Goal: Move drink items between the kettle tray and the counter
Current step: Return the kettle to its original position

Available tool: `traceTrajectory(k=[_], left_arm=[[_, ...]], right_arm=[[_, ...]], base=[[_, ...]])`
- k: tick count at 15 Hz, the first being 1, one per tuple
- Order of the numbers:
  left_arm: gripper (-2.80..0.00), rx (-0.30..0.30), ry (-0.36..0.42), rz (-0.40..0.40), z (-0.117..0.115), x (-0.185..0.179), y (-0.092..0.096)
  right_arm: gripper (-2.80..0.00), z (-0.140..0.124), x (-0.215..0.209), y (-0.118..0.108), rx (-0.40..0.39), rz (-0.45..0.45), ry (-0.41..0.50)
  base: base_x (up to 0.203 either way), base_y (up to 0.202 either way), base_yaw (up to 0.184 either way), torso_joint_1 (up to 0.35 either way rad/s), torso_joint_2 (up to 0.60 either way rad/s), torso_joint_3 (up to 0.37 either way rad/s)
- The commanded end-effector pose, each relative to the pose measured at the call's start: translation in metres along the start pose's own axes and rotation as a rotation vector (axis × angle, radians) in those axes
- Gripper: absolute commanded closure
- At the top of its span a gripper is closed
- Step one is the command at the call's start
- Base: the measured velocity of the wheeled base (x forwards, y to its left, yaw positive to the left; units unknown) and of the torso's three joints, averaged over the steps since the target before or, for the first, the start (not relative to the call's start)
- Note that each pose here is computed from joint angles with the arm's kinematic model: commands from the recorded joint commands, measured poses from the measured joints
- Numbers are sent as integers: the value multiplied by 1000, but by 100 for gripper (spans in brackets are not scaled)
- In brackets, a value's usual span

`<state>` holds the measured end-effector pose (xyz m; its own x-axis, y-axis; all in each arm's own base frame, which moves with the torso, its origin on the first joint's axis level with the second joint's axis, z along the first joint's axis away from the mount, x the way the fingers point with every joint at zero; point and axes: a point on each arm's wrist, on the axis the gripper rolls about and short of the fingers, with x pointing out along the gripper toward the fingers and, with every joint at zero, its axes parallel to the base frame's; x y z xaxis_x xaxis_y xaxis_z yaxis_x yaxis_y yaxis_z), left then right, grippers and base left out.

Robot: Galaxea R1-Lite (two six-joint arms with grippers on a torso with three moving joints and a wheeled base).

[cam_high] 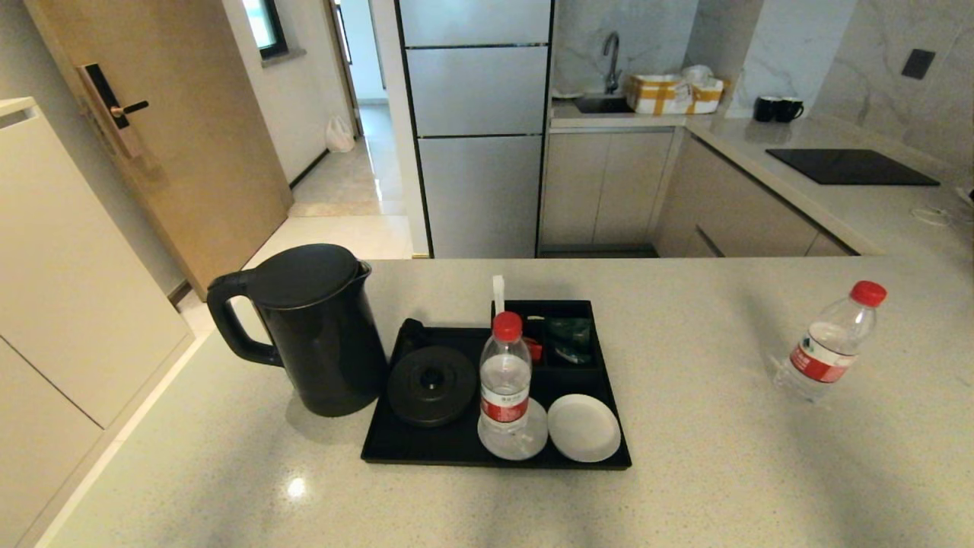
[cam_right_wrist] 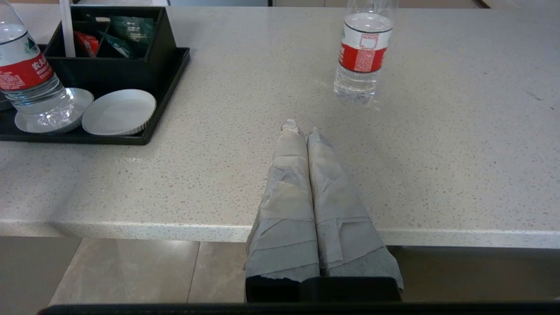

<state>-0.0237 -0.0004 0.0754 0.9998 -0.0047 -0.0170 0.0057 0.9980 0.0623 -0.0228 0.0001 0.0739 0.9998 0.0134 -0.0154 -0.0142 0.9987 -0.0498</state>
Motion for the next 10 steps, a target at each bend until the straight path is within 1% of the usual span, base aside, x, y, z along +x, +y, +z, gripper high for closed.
traceTrajectory(k=[1, 7, 8, 10], left_arm=[[0, 3, 5, 1, -1, 0, 0], [0, 14, 0, 6, 1, 0, 0], [0, 15, -9, 10, 5, -1, 0], [0, 14, -35, 13, 28, -9, 2]], right_arm=[[0, 0, 0, 0, -1, 2, -2], [0, 0, 0, 0, -1, 2, -2], [0, 0, 0, 0, -1, 2, 0], [0, 0, 0, 0, -1, 2, -1]], base=[[0, 0, 0, 0, 0, 0], [0, 0, 0, 0, 0, 0], [0, 0, 0, 0, 0, 0], [0, 0, 0, 0, 0, 0]])
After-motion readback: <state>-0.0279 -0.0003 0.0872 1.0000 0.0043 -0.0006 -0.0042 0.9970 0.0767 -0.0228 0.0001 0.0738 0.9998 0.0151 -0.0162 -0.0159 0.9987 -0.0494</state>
